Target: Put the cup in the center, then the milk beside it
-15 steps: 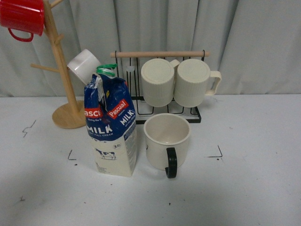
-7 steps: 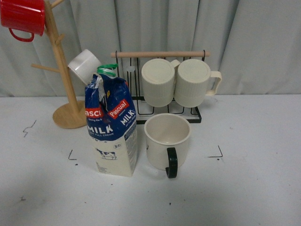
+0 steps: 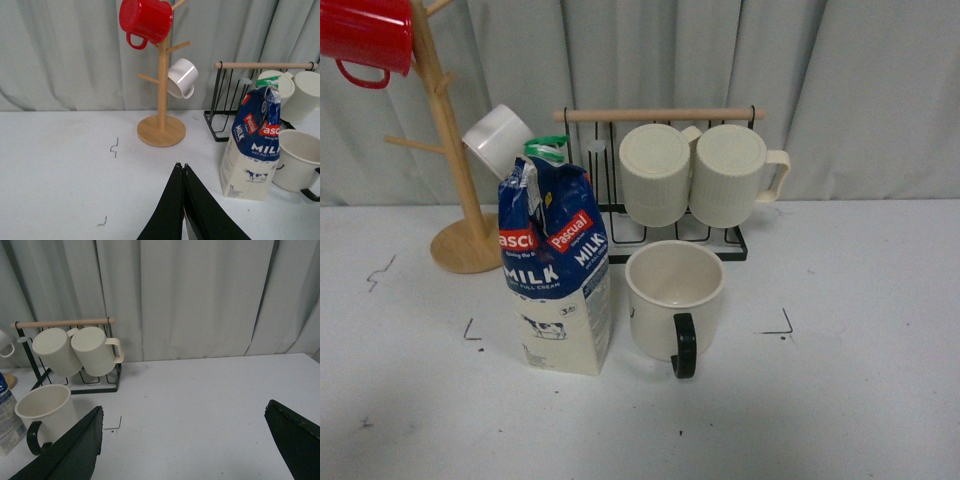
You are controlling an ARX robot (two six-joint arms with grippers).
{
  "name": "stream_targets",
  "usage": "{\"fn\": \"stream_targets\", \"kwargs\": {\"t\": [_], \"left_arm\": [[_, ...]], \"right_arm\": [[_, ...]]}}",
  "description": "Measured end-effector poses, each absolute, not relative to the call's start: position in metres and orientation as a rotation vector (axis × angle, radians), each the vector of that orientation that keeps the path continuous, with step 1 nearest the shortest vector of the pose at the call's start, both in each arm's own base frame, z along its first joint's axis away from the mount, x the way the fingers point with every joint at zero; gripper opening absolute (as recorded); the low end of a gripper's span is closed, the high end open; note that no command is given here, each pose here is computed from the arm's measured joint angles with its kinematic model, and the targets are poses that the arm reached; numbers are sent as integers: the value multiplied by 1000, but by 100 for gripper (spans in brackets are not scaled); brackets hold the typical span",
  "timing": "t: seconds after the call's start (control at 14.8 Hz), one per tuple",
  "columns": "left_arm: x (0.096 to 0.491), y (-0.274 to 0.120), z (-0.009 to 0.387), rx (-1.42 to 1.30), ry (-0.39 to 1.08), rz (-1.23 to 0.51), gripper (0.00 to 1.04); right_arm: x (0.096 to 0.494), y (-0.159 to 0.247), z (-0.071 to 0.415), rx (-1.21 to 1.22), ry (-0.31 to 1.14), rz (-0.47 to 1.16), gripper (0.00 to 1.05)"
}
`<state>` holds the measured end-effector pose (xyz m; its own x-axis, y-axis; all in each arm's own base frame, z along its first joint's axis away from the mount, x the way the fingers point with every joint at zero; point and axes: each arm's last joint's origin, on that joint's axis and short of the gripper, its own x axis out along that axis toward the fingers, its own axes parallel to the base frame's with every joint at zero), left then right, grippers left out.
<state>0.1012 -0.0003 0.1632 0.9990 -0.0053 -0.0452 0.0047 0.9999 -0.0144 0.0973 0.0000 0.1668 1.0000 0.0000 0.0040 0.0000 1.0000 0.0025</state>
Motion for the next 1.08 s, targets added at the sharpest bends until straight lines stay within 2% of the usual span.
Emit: {"fn": "stream_targets", "kwargs": {"t": [0.07,0.2,0.34,0.47,1.01,1.08], "left_arm": [[97,0,169,-14,-22,-4,2],[97,0,166,-14,3,-2,2],[97,0,166,-15,0,-2,11],[97,0,166,-15,-1,-2,27],[97,0,166,-15,0,-2,76],[97,0,166,-14,0,-2,99]], "right_arm": [[97,0,167,2,-4,0,98],[97,0,167,2,-4,0,98],[97,0,167,2,-4,0,98],[97,0,167,2,-4,0,98],[97,0,167,2,-4,0,98],[97,0,167,2,-4,0,98]]}}
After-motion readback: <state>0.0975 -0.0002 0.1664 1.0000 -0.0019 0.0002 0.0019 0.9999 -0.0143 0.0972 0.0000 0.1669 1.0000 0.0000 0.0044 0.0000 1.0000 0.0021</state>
